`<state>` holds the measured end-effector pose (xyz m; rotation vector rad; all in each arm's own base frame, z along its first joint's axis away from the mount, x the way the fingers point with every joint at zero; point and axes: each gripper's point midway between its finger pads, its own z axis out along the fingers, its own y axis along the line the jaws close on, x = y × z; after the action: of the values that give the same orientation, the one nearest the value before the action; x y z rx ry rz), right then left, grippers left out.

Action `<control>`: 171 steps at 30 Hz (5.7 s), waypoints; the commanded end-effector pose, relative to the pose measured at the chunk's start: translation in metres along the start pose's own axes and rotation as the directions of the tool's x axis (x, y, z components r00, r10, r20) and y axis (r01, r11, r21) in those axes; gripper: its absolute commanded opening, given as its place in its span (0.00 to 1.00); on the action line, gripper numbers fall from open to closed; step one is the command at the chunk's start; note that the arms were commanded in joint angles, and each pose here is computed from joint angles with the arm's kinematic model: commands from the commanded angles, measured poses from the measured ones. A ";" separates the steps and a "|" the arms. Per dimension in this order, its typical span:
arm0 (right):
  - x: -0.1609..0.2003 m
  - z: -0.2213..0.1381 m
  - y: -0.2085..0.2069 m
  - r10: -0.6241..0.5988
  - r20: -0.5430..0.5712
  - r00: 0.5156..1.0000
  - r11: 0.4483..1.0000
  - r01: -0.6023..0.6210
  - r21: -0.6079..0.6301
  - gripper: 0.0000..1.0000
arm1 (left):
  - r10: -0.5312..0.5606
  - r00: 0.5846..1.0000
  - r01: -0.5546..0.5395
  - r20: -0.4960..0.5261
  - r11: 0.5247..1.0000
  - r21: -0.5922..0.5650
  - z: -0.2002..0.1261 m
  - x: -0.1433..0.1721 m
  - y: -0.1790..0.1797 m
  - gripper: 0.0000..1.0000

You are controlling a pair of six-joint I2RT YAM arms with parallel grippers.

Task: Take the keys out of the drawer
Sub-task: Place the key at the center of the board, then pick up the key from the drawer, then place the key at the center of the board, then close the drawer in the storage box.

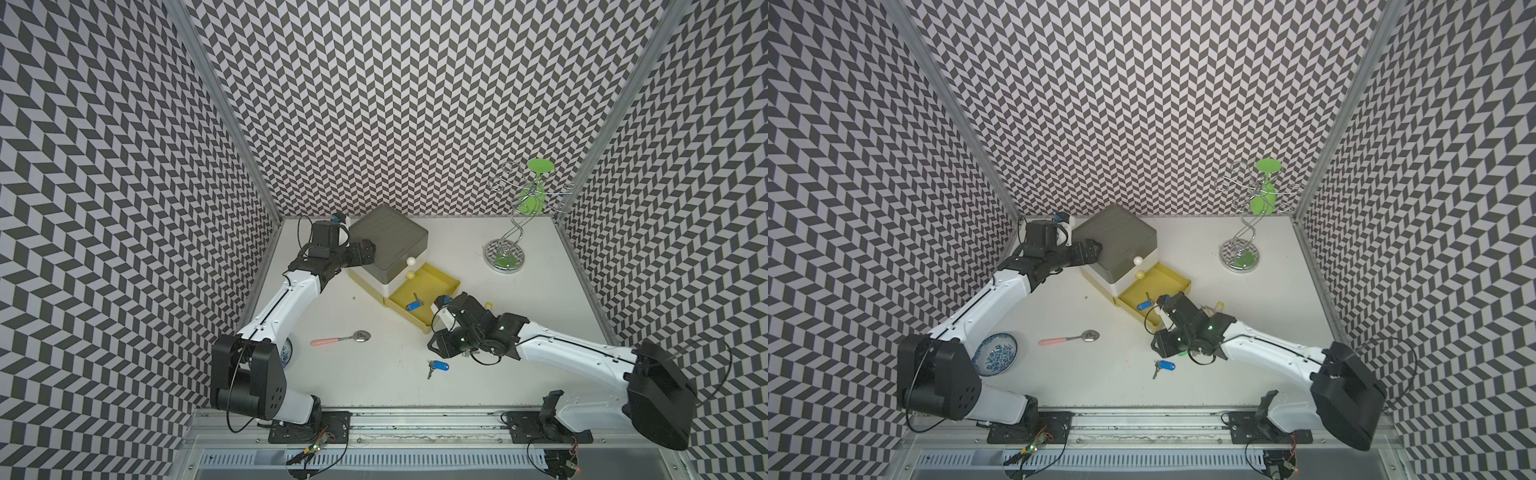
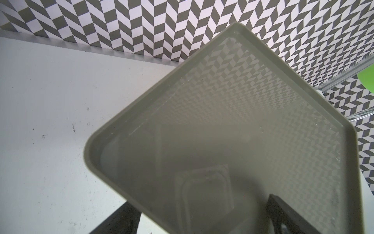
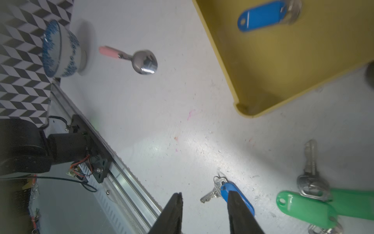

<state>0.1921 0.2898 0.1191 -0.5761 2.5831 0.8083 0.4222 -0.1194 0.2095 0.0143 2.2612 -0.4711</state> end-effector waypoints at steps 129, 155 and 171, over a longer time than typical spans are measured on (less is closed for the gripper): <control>0.049 0.068 0.031 -0.208 -0.225 0.952 0.972 0.175 -0.159 0.31 | 0.000 0.939 -0.021 -0.343 0.998 -0.057 0.028 0.101 0.025 1.00; -0.078 -0.066 -0.090 0.276 0.162 0.947 0.961 -0.276 -0.022 0.55 | 0.022 0.955 -0.042 -0.297 0.997 -0.060 0.017 0.083 0.022 1.00; -0.080 -0.058 -0.123 0.537 0.108 0.836 0.813 -0.479 -0.331 0.99 | 0.033 0.971 -0.038 -0.236 0.999 -0.016 0.009 0.058 0.008 1.00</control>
<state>0.3009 0.1756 0.1422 0.1715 2.5176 1.2707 0.4235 -0.1196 0.2134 0.0176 2.2684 -0.4869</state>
